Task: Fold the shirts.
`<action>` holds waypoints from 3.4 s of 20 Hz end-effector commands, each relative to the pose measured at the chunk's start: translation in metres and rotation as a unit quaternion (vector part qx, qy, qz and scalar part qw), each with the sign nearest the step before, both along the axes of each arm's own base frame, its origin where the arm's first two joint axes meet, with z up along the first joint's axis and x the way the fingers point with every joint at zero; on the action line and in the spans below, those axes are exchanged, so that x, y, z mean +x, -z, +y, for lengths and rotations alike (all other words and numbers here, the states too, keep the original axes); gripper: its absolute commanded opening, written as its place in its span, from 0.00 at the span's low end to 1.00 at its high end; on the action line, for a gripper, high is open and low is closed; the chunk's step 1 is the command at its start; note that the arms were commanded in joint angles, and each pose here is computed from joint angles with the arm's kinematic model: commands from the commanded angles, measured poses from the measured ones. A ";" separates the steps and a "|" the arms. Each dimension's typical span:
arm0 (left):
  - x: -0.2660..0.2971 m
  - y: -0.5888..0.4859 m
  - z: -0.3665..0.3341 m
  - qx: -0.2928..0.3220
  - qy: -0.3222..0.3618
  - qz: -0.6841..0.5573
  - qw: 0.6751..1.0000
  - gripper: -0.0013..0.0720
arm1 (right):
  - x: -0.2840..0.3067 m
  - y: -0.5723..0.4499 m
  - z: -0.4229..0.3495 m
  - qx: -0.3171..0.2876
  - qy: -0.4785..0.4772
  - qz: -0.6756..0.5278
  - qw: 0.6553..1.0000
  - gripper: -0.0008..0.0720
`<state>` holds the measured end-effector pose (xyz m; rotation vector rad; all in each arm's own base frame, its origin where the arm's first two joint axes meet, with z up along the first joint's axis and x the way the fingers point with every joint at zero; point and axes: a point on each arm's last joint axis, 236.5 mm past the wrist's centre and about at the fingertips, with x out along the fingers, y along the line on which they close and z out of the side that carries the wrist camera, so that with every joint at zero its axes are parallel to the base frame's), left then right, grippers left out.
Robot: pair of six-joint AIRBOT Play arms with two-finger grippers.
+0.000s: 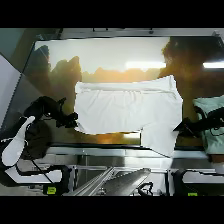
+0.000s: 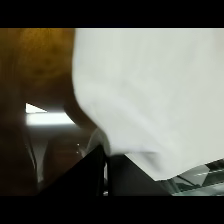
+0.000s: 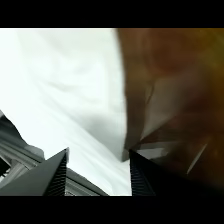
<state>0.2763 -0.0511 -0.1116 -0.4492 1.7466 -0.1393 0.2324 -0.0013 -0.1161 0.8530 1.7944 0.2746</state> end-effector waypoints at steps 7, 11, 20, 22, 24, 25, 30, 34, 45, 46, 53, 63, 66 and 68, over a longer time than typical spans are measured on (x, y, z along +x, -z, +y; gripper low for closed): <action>0.013 -0.018 0.023 0.029 0.019 -0.008 0.999 0.98 | 0.009 0.015 0.021 -0.012 -0.044 -0.025 0.999 0.58; 0.028 -0.022 0.031 -0.048 -0.051 -0.025 0.997 0.98 | 0.010 0.015 0.021 -0.012 -0.044 -0.025 0.999 0.58; -0.005 0.001 -0.023 -0.120 0.051 0.053 0.990 0.83 | 0.010 0.015 0.021 -0.012 -0.044 -0.025 0.999 0.58; -0.010 0.006 -0.032 -0.121 0.066 0.065 0.988 0.41 | 0.009 0.015 0.021 -0.011 -0.045 -0.024 0.999 0.58; -0.011 0.005 -0.037 -0.121 0.085 0.061 0.987 0.06 | 0.009 0.014 0.023 -0.008 -0.046 -0.023 0.999 0.55; -0.008 0.003 -0.037 -0.118 0.085 0.052 0.988 0.04 | 0.008 0.011 0.026 0.002 -0.050 -0.024 0.998 0.36; 0.001 -0.019 -0.004 -0.059 0.067 0.008 0.996 0.04 | 0.017 0.008 0.011 -0.048 -0.019 -0.031 0.998 0.04; -0.029 -0.037 0.045 0.039 0.091 0.046 0.994 0.04 | -0.031 -0.002 -0.057 -0.229 -0.001 0.081 0.970 0.04; 0.066 -0.071 0.050 0.098 0.076 -0.070 0.990 0.04 | 0.162 -0.101 0.011 -0.142 0.040 -0.294 0.944 0.05; 0.085 -0.072 0.046 0.101 0.076 -0.089 0.988 0.04 | 0.180 -0.104 0.015 -0.147 0.039 -0.309 0.939 0.05; 0.167 -0.054 0.037 0.107 0.074 -0.123 0.984 0.04 | 0.242 -0.055 0.023 -0.151 0.039 -0.299 0.942 0.05; 0.204 -0.055 0.022 0.074 0.063 -0.132 0.986 0.81 | 0.245 -0.047 0.019 -0.149 0.010 -0.295 0.944 0.80; 0.221 -0.078 0.008 0.046 0.056 -0.166 0.983 0.98 | 0.243 -0.063 -0.005 -0.145 0.009 -0.289 0.946 0.92; 0.228 -0.090 0.005 0.039 0.054 -0.182 0.981 0.98 | 0.246 -0.060 -0.020 -0.137 0.037 -0.283 0.949 0.98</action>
